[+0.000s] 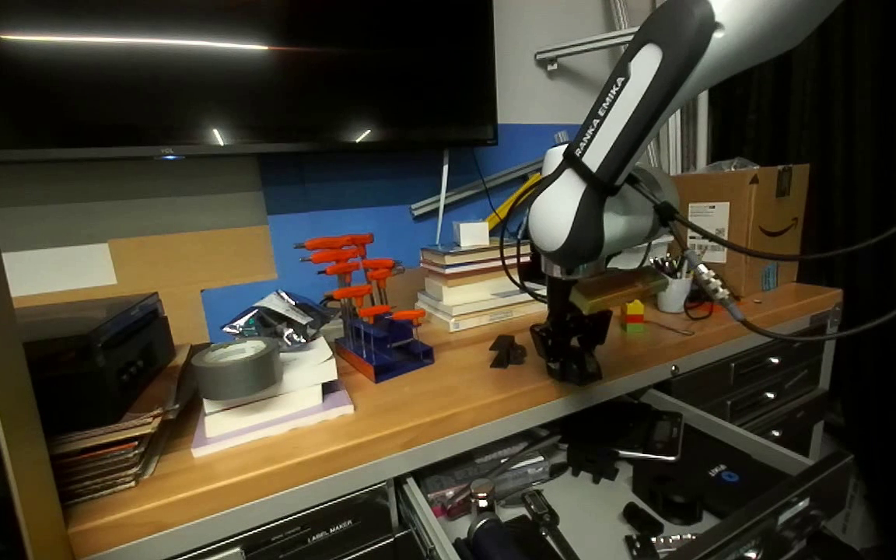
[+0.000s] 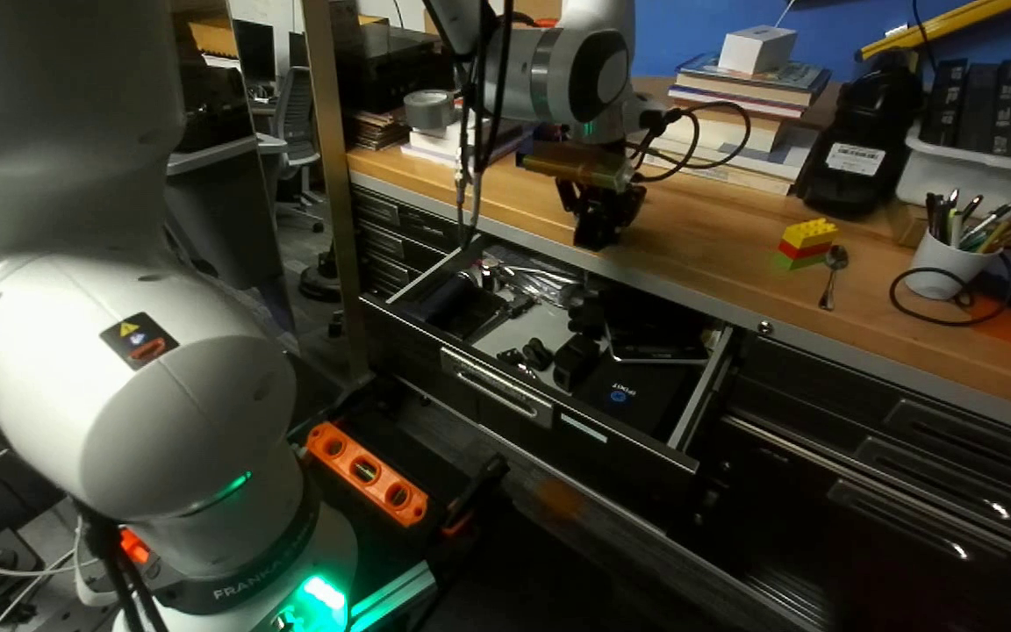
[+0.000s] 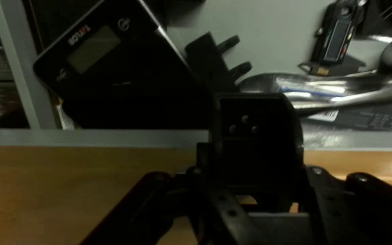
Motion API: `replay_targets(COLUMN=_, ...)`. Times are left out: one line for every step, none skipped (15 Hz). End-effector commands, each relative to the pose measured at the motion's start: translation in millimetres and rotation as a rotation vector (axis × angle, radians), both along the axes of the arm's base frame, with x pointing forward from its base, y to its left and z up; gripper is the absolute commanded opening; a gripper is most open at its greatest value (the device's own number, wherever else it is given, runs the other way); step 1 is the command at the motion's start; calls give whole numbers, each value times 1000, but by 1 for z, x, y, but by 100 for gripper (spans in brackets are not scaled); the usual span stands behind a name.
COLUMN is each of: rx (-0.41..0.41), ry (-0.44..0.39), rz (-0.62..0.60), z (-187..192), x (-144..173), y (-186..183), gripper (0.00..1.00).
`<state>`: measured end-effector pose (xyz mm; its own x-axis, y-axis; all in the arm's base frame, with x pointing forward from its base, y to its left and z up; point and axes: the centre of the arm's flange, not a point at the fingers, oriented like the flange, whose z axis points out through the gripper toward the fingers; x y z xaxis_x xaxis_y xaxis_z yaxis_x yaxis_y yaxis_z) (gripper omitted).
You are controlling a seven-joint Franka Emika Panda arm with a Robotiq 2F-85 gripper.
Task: Put the three black objects in the open drawer then close the drawer
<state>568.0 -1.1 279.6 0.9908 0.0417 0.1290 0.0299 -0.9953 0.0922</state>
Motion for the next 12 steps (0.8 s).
replay_targets(rx=17, ry=14, rz=7, z=18, x=-76, y=29, gripper=26)
replay_targets(rx=28, ry=22, rz=10, z=13, x=-88, y=37, gripper=26)
replay_targets(rx=27, ry=27, rz=7, z=9, x=-98, y=42, gripper=26)
replay_targets(rx=27, ry=25, rz=0, z=2, x=-107, y=50, gripper=26)
replay_targets(rx=37, ry=23, rz=-10, z=-4, x=-115, y=57, gripper=26)
replay_targets(rx=38, ry=13, rz=-20, z=-11, x=-119, y=63, gripper=26)
replay_targets(rx=48, ry=8, rz=-25, z=-17, x=-122, y=67, gripper=26)
replay_targets(rx=58, ry=-5, rz=-36, z=-26, x=-122, y=72, gripper=26)
replay_targets(rx=61, ry=-16, rz=-40, z=-32, x=-123, y=76, gripper=26)
replay_targets(rx=71, ry=-26, rz=-45, z=-40, x=-121, y=81, gripper=26)
replay_targets(rx=79, ry=-32, rz=-52, z=-47, x=-121, y=84, gripper=26)
replay_targets(rx=86, ry=-37, rz=-54, z=-56, x=-119, y=88, gripper=26)
